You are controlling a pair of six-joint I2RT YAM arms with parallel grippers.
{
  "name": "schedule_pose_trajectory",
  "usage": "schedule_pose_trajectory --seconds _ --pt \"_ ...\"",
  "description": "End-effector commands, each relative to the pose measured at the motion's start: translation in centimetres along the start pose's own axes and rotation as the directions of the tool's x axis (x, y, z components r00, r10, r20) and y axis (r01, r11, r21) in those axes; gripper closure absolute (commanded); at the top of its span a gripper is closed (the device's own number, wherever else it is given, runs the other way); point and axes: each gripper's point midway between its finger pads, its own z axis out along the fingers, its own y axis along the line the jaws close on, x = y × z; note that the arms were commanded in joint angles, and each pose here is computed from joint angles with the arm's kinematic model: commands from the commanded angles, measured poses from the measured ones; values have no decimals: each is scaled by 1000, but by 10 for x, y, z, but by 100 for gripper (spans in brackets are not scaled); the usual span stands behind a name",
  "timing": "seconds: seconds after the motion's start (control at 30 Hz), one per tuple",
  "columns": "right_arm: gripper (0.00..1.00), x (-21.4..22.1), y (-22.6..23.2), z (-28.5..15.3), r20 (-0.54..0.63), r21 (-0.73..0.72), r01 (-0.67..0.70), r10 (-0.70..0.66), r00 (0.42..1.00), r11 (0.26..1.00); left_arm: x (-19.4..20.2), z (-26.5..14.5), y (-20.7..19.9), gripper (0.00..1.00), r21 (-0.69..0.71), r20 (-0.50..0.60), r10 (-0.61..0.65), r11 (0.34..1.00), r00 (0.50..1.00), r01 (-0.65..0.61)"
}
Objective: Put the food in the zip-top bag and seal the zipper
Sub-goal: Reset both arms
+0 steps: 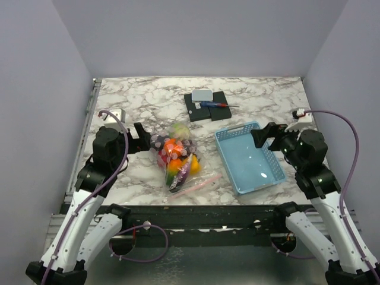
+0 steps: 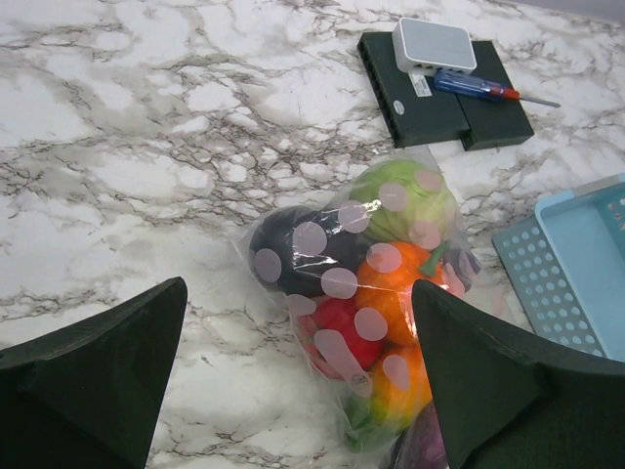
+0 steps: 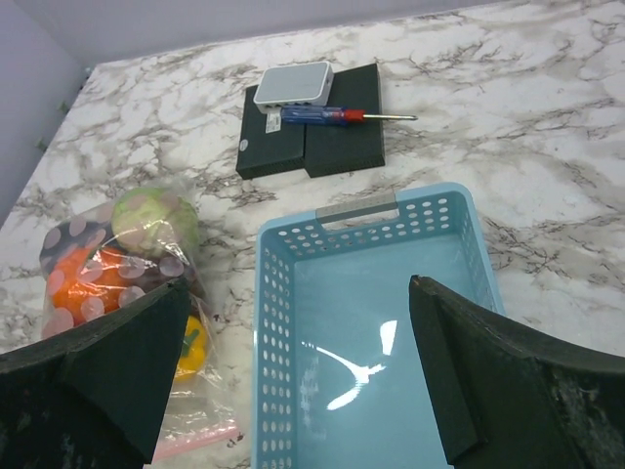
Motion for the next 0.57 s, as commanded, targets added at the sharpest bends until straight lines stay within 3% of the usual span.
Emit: schedule_pose_trajectory --seconds 0.0,0.17,0.33,0.47,0.53 --pt "0 -14 7 -19 120 -55 35 -28 992 998 1 -16 0 1 41 78 -25 999 997 22" --pt "0 -15 -6 -41 215 -4 13 -12 976 1000 6 -30 3 1 60 132 -56 997 990 49" --pt "0 -21 -21 -61 341 43 -96 75 937 994 2 -37 6 1 59 171 -61 997 983 52" --pt "0 -20 -16 -56 291 40 -154 136 947 987 6 -33 6 1 51 152 -60 997 987 53" --pt "0 -25 -21 -59 324 59 -183 154 933 981 9 -30 6 1 51 137 -58 997 989 51"
